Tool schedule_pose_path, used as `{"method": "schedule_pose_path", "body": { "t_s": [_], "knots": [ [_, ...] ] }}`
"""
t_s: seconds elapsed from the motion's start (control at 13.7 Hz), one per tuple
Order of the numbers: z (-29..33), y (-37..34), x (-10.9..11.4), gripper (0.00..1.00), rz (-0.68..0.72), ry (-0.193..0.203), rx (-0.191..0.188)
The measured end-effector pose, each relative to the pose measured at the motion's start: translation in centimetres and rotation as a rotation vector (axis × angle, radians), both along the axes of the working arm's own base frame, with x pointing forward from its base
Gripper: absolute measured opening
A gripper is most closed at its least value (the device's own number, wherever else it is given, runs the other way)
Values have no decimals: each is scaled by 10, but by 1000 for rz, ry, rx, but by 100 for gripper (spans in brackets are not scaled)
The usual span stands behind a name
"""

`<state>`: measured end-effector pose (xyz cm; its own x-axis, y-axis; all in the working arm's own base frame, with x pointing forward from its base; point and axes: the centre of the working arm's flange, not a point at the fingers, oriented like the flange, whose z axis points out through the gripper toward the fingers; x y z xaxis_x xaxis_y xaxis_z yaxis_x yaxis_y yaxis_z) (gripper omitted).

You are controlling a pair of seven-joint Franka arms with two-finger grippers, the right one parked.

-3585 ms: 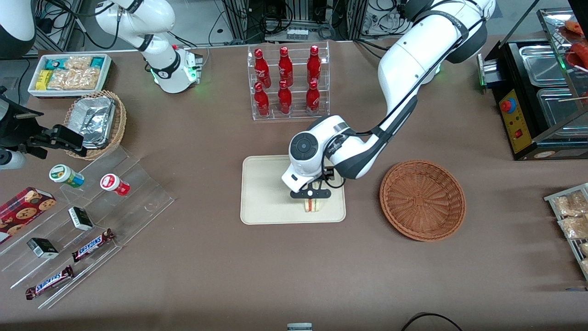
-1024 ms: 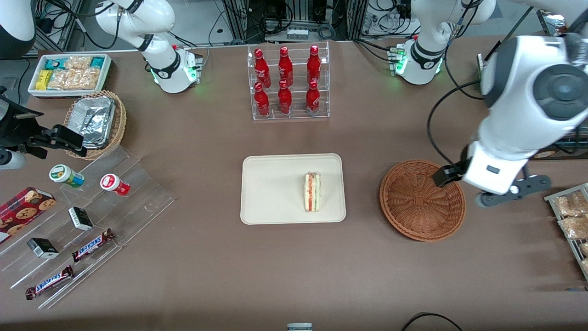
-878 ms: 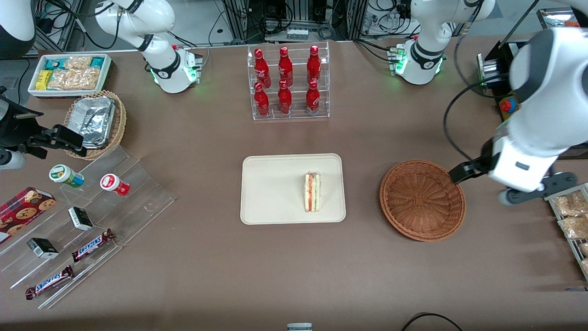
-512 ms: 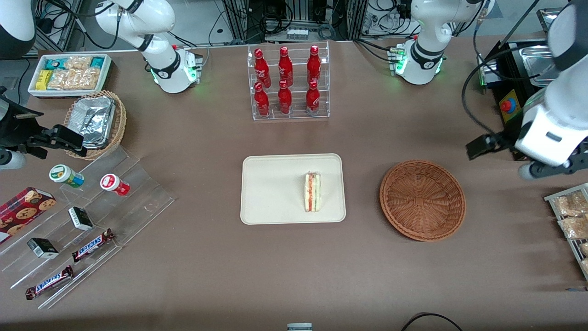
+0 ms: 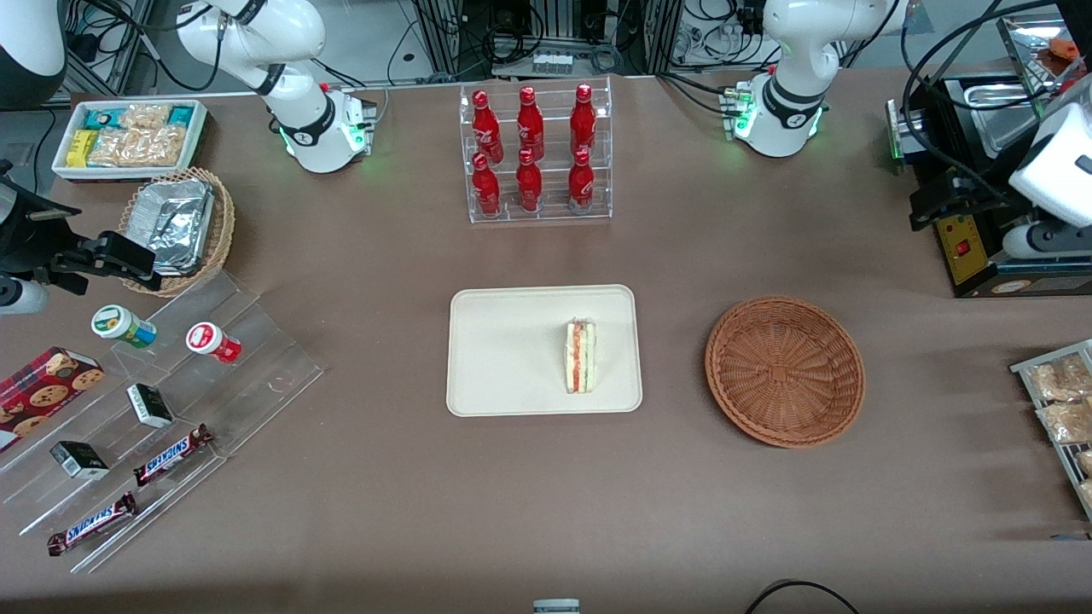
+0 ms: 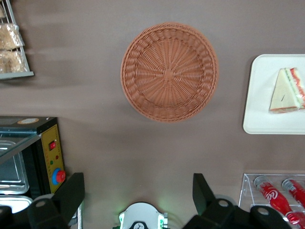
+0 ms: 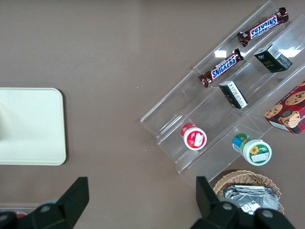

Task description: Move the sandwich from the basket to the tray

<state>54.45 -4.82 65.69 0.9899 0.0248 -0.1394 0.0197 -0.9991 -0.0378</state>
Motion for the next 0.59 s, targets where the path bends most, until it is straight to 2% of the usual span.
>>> {"method": "schedule_pose_path", "body": {
  "t_s": [0.29, 0.59],
  "knots": [
    [-18, 9, -2, 100, 1, 45, 2],
    [-10, 9, -23, 100, -4, 58, 12]
  ]
}}
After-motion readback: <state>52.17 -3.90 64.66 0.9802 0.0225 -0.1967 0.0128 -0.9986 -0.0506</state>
